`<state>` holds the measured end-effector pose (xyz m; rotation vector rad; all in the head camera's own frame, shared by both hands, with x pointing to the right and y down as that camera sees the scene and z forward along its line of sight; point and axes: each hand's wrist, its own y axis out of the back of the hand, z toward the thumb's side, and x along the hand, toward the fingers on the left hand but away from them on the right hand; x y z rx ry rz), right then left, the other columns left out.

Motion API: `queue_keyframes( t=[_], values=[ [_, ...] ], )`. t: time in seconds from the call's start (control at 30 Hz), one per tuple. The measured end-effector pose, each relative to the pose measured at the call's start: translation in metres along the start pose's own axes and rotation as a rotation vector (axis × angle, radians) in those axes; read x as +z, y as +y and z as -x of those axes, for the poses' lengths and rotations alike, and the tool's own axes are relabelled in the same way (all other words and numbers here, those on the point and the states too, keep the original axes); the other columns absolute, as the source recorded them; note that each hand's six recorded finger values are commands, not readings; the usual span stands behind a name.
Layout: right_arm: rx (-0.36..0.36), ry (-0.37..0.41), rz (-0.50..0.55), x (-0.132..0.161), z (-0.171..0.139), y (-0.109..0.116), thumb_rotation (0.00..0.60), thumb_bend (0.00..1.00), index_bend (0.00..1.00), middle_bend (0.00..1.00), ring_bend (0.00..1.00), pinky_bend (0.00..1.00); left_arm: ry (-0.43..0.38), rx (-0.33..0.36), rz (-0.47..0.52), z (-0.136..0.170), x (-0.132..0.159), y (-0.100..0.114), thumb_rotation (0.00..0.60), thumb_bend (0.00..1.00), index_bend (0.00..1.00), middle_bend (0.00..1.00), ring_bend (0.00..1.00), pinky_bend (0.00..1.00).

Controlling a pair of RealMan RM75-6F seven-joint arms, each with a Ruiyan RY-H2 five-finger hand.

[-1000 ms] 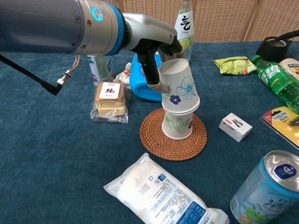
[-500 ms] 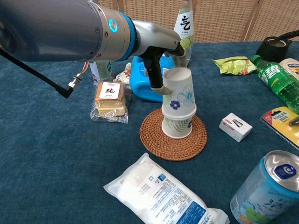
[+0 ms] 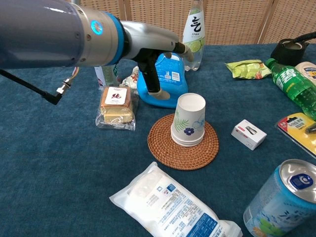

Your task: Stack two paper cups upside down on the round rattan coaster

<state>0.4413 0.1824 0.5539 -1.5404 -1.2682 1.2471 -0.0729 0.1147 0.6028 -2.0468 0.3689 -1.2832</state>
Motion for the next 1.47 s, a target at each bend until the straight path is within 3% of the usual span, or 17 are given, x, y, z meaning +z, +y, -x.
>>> queue_keyframes(
  t=[0.17,0.43,0.73,1.1,1.47],
  values=[
    [0.012,0.003,-0.003,0.002,-0.005,-0.003,0.6,0.23,0.16,0.15,0.0,0.22,0.001,0.026,-0.024,0.027,-0.027,0.0,0.6,0.39,0.02,0.0,0.0,0.3],
    [0.041,0.009,-0.019,0.007,-0.004,-0.015,0.6,0.23,0.16,0.15,0.0,0.22,0.015,0.074,-0.049,0.08,-0.088,-0.006,0.6,0.39,0.0,0.0,0.0,0.19],
    [0.042,0.015,-0.048,0.009,-0.005,-0.018,0.6,0.23,0.16,0.15,0.0,0.22,0.053,0.168,-0.112,0.155,-0.151,-0.026,0.6,0.39,0.0,0.0,0.0,0.14],
    [0.019,-0.008,-0.059,0.003,-0.002,-0.012,0.6,0.23,0.16,0.15,0.0,0.22,0.293,0.335,-0.078,0.28,-0.229,-0.053,0.6,0.39,0.0,0.0,0.0,0.12],
    [0.032,-0.007,-0.081,0.002,0.001,-0.017,0.6,0.23,0.16,0.15,0.0,0.22,0.427,0.406,-0.016,0.324,-0.268,-0.069,0.6,0.39,0.0,0.0,0.0,0.11]
  ],
)
